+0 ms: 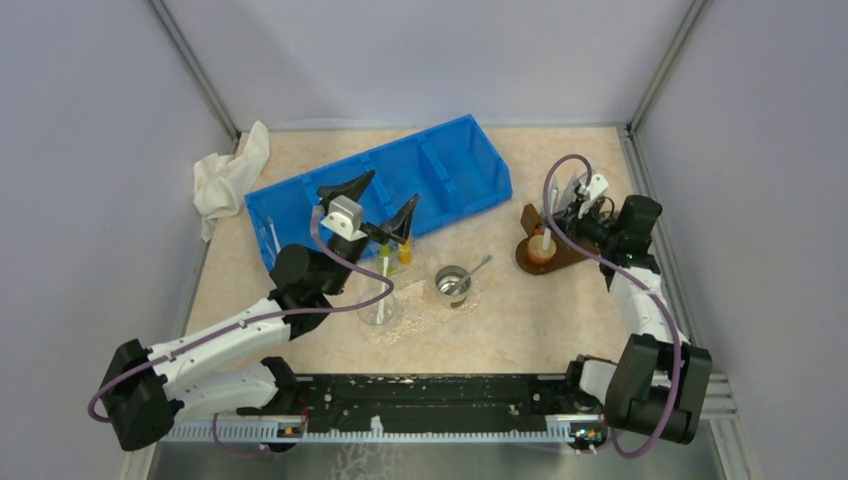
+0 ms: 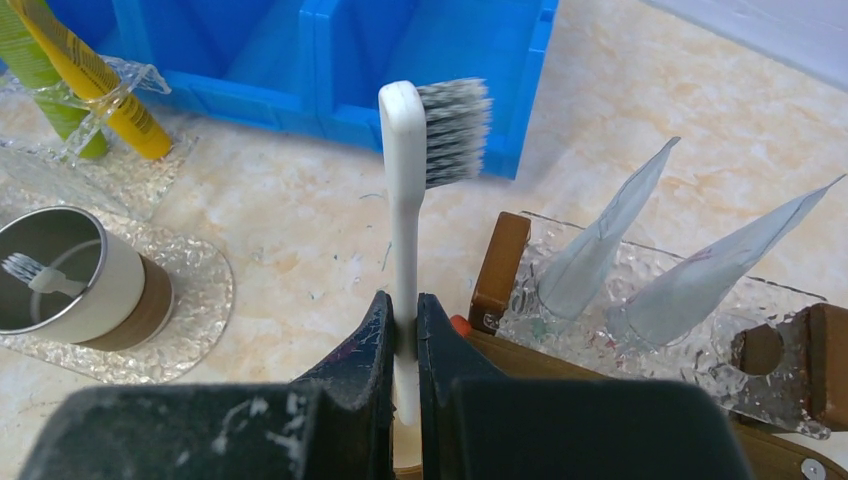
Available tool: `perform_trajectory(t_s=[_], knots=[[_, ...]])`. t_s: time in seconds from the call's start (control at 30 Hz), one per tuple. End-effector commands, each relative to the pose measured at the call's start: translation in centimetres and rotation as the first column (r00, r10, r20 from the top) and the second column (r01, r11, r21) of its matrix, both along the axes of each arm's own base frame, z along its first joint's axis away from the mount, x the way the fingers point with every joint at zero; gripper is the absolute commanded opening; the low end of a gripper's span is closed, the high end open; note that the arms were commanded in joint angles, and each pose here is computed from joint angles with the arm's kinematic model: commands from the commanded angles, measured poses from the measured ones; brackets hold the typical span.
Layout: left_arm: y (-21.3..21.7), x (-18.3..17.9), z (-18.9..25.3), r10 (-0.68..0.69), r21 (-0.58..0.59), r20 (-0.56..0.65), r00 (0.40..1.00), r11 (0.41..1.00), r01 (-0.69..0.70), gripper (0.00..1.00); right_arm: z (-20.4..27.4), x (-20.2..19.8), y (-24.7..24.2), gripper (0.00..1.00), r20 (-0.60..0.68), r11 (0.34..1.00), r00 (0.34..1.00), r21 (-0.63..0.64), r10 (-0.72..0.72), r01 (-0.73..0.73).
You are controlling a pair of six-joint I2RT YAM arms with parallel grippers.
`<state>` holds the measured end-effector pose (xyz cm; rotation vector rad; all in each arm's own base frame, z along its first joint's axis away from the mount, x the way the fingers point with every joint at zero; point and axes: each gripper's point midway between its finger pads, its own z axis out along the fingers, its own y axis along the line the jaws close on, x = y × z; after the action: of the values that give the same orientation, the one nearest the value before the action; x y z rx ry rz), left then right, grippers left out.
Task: Prepare toiletry sets of a toothbrush and toothpaste on the tray
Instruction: Place the toothbrush in the cup.
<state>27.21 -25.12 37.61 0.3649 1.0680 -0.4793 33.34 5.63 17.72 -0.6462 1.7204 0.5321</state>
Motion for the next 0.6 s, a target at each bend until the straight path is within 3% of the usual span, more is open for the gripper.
perform_trajectory(t_s=[0.0, 0.57], knots=[[0.2, 0.0, 0.6, 0.003, -0.013, 0.010, 1.000, 1.000, -0.003, 0.96, 0.4, 0.9, 0.1, 0.00, 0.051, 0.999, 0.999, -0.033, -0.001, 0.003], [0.4, 0.1, 0.5, 0.007, -0.013, 0.009, 1.000, 1.000, -0.007, 0.96, -1.7, 1.4, 0.3, 0.07, -0.009, 0.998, 1.000, -0.062, -0.010, 0.009]])
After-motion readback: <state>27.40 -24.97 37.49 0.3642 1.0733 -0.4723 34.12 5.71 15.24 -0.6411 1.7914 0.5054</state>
